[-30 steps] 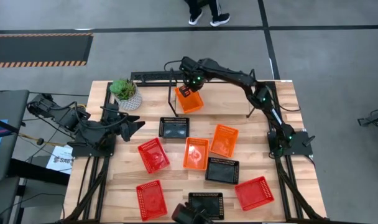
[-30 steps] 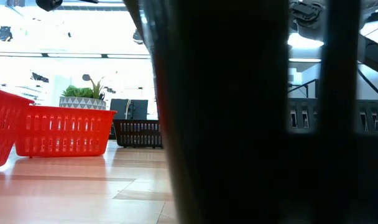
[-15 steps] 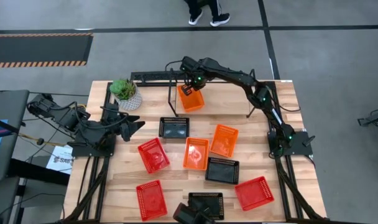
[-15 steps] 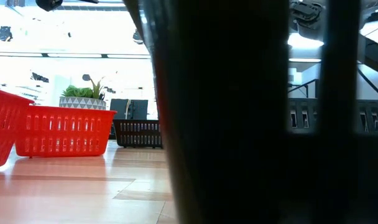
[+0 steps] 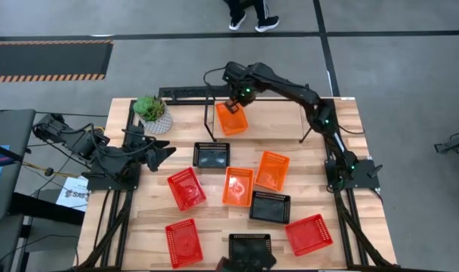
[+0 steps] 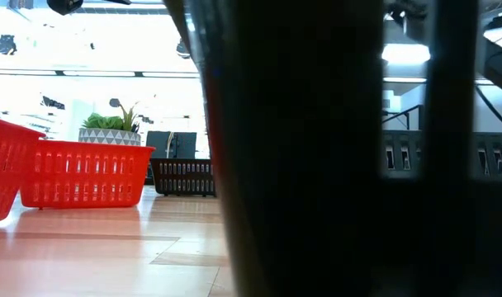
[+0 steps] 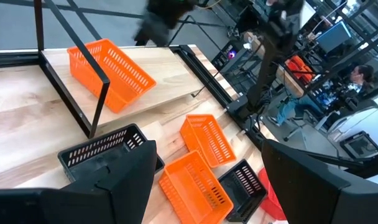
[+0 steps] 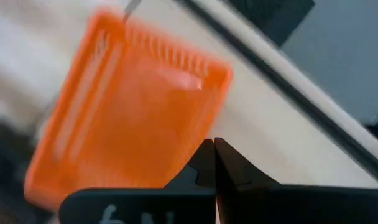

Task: Stack baskets on shelf by color
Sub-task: Put the right orange bin on the shelf

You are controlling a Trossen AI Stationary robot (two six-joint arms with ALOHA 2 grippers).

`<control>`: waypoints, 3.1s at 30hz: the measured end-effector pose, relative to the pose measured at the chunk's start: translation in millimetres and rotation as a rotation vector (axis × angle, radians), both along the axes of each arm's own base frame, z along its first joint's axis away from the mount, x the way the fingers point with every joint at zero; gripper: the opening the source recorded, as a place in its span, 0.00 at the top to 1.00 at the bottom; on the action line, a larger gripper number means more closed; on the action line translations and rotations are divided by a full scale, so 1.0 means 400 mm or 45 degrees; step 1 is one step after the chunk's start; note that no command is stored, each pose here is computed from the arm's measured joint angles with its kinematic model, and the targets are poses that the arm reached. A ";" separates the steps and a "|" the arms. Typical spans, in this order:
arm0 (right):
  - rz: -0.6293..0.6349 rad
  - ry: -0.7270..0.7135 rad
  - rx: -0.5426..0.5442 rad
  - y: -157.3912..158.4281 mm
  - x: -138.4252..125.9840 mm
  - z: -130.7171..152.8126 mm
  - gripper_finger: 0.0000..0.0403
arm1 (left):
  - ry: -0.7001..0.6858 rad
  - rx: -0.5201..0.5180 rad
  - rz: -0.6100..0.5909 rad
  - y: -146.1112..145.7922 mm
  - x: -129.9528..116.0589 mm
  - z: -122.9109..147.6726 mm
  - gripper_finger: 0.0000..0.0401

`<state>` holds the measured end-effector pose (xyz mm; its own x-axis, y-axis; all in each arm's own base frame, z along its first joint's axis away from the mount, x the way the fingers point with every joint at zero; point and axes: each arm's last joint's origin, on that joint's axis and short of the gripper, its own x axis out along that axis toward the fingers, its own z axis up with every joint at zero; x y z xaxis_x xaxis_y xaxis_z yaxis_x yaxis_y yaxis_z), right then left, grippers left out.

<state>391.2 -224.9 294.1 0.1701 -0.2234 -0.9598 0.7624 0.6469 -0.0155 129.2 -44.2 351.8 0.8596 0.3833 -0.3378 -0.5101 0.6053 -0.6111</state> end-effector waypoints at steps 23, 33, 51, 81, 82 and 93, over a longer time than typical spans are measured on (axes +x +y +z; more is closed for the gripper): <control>0.131 0.329 -0.100 0.159 -0.022 -0.003 0.99 | 0.009 -0.050 0.003 -0.008 0.014 -0.008 0.30; -0.056 -0.250 -0.090 0.216 -0.267 0.010 0.99 | 0.010 -0.010 0.024 -0.006 0.013 -0.007 0.30; -0.183 -0.435 -0.042 0.226 -0.202 -0.184 1.00 | 0.003 -0.025 0.031 -0.006 0.013 -0.007 0.30; -0.085 -0.351 -0.106 0.234 -0.158 -0.160 1.00 | 0.000 -0.033 0.031 -0.006 0.013 -0.007 0.30; -0.087 -0.370 -0.112 0.230 -0.153 -0.162 1.00 | 0.001 -0.033 0.031 -0.007 0.013 -0.007 0.30; -0.102 -0.422 -0.115 0.213 -0.151 -0.158 0.99 | 0.001 -0.032 0.032 -0.006 0.013 -0.007 0.30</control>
<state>330.8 -139.7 231.1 0.4474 -0.3304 -0.8311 0.7839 0.5921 0.1866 134.3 -46.7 349.0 0.8496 0.3963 -0.3481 -0.5253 0.5767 -0.6256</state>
